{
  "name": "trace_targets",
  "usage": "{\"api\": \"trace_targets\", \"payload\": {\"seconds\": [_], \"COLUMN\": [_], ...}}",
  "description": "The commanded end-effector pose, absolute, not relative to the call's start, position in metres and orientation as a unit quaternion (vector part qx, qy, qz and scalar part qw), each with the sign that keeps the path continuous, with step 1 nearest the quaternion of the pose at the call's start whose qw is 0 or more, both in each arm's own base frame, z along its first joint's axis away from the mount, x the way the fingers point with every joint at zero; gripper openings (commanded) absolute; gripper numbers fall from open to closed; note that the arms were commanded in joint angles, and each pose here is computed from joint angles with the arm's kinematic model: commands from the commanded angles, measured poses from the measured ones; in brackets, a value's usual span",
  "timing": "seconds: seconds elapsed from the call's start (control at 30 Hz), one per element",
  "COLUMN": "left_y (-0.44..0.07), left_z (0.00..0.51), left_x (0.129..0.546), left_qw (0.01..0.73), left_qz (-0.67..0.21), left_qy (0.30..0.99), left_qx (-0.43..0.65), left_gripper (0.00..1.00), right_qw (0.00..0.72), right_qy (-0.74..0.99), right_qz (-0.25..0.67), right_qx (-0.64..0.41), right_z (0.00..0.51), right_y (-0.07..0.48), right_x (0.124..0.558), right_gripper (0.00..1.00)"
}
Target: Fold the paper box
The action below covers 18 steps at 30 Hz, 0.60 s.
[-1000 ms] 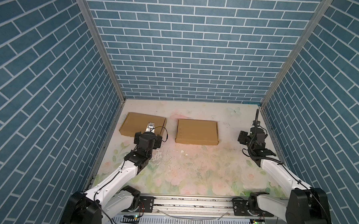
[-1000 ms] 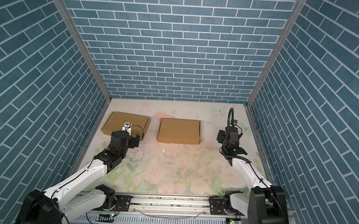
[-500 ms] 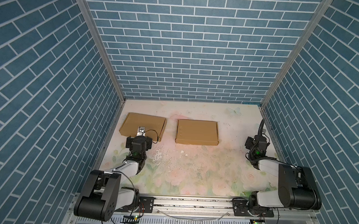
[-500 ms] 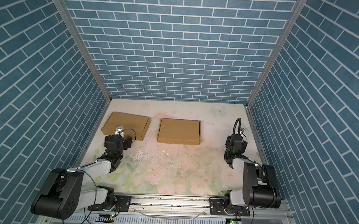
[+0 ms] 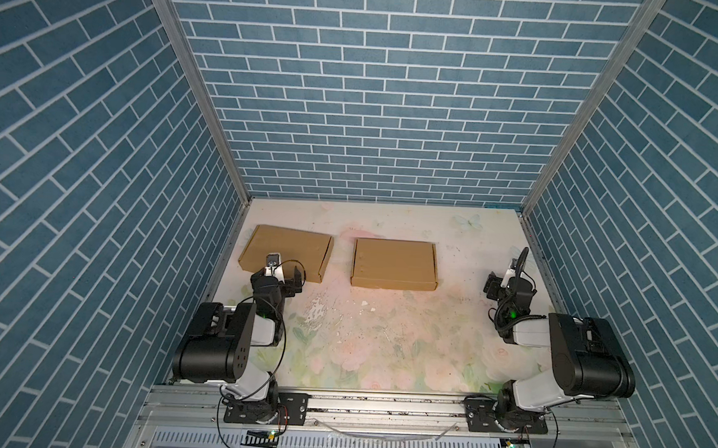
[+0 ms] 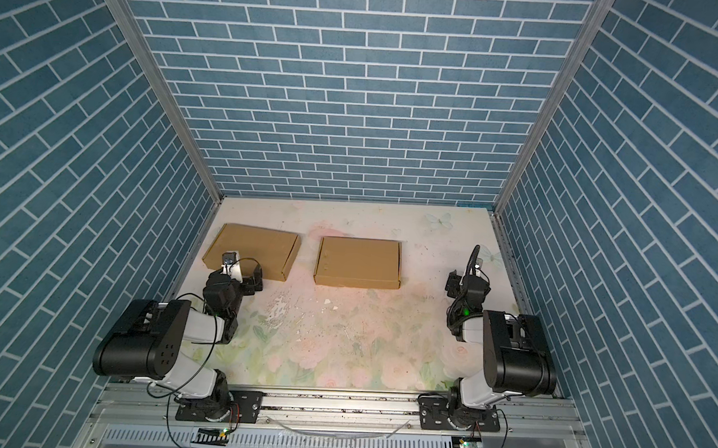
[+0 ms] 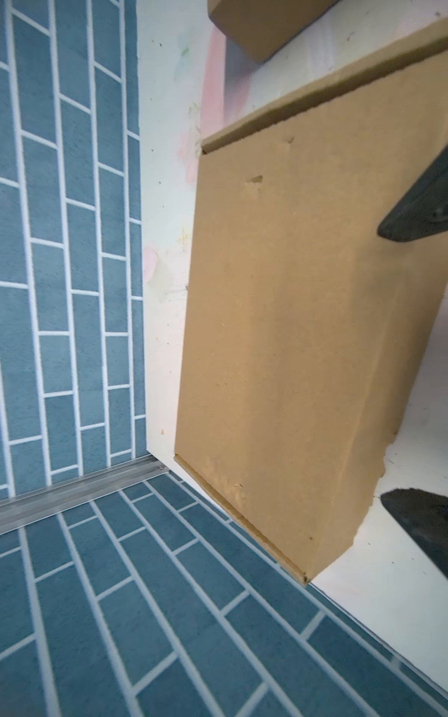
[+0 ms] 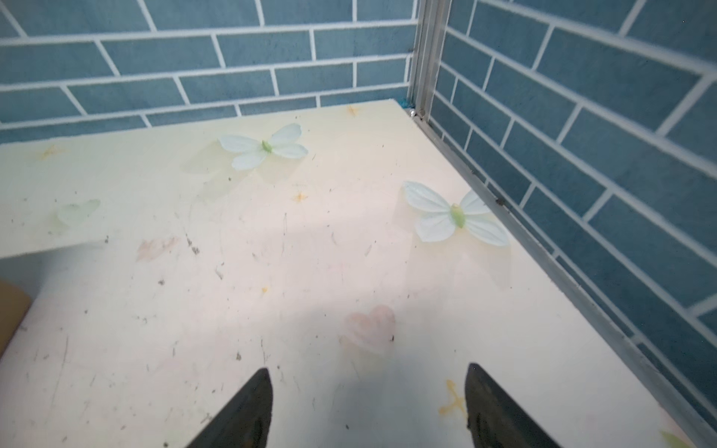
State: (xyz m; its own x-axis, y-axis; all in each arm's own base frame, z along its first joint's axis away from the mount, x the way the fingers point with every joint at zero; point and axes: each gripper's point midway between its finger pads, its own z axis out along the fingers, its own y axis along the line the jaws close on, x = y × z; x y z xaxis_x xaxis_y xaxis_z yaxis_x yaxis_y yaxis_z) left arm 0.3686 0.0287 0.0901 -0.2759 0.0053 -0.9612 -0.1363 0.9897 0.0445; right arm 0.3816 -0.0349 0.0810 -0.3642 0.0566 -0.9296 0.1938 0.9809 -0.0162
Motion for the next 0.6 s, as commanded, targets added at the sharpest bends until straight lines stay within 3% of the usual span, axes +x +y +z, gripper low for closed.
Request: {"api": "trace_targets", "payload": {"seconds": [0.0, 0.33, 0.4, 0.43, 0.57], "left_y": [0.030, 0.028, 0.027, 0.028, 0.028], "left_z": [0.100, 0.097, 0.097, 0.096, 0.097], "left_x": [0.376, 0.384, 0.387, 0.386, 0.387], "left_qw": [0.611, 0.591, 0.586, 0.585, 0.585], "left_qz": [0.053, 0.062, 0.068, 0.071, 0.071], "left_qy": [0.788, 0.803, 0.806, 0.807, 0.806], "left_qx": [-0.050, -0.043, -0.042, -0.044, -0.043], "left_gripper": [1.00, 1.00, 1.00, 1.00, 1.00], "right_qw": [0.580, 0.575, 0.572, 0.570, 0.568], "right_qy": [0.811, 0.814, 0.816, 0.817, 0.818], "right_qz": [-0.056, -0.062, -0.064, -0.064, -0.065], "right_qx": [0.049, 0.053, 0.054, 0.055, 0.056], "right_z": [0.093, 0.092, 0.091, 0.091, 0.090], "right_y": [-0.030, -0.032, -0.032, -0.033, -0.033], "right_x": [0.389, 0.389, 0.389, 0.390, 0.391], "right_gripper": [0.77, 0.76, 0.82, 0.97, 0.99]}}
